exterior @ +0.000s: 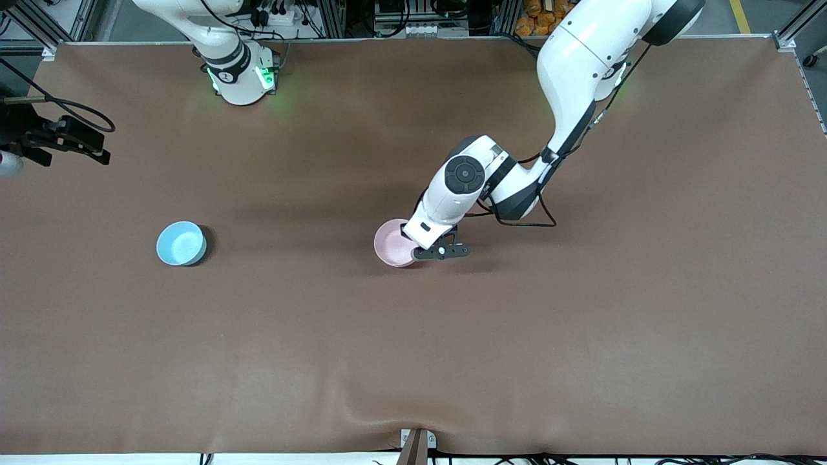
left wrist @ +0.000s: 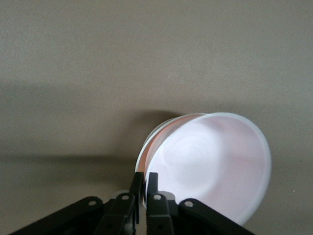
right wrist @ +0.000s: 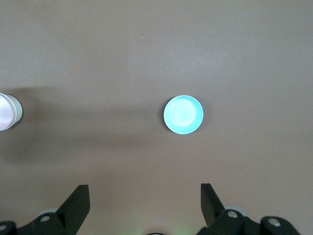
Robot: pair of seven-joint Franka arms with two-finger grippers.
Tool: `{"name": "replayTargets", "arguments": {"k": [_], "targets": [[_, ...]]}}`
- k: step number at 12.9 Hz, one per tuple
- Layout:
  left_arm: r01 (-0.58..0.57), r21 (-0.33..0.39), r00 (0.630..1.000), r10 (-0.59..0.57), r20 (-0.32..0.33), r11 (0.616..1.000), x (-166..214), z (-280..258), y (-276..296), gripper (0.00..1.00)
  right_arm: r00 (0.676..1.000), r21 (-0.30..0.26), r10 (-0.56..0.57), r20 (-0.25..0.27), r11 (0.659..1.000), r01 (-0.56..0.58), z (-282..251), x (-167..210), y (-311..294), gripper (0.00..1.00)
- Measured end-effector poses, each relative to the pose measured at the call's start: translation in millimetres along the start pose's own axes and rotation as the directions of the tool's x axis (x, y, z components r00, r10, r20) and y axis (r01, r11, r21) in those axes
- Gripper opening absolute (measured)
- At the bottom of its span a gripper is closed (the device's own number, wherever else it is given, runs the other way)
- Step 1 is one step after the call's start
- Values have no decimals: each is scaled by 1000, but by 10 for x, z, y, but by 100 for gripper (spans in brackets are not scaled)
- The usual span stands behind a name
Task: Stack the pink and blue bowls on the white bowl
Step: 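Lower the pink bowl into the white bowl and open the left gripper, then raise the left gripper back while the right gripper reaches the blue bowl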
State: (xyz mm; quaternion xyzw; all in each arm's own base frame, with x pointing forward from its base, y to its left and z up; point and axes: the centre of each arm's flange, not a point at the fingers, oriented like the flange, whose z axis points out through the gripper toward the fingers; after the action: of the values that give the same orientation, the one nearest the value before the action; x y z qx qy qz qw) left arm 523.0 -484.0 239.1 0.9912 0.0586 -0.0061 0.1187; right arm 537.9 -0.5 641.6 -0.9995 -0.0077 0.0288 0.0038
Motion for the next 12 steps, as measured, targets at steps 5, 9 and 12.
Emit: {"name": "replayTargets", "arguments": {"k": [5,9,12], "targets": [[47,65,999,-45,-25,997,368,-687,-171,70,1000,1,2,5,1000,-2,27,15,13,100],[211,162,976,-198,-94,964,815,-2625,-1031,100,997,12,69,47,998,-70,253,124,451,100],[330,169,937,-302,-174,929,839,-3776,-1775,100,991,36,92,98,995,-96,633,211,885,100]]}}
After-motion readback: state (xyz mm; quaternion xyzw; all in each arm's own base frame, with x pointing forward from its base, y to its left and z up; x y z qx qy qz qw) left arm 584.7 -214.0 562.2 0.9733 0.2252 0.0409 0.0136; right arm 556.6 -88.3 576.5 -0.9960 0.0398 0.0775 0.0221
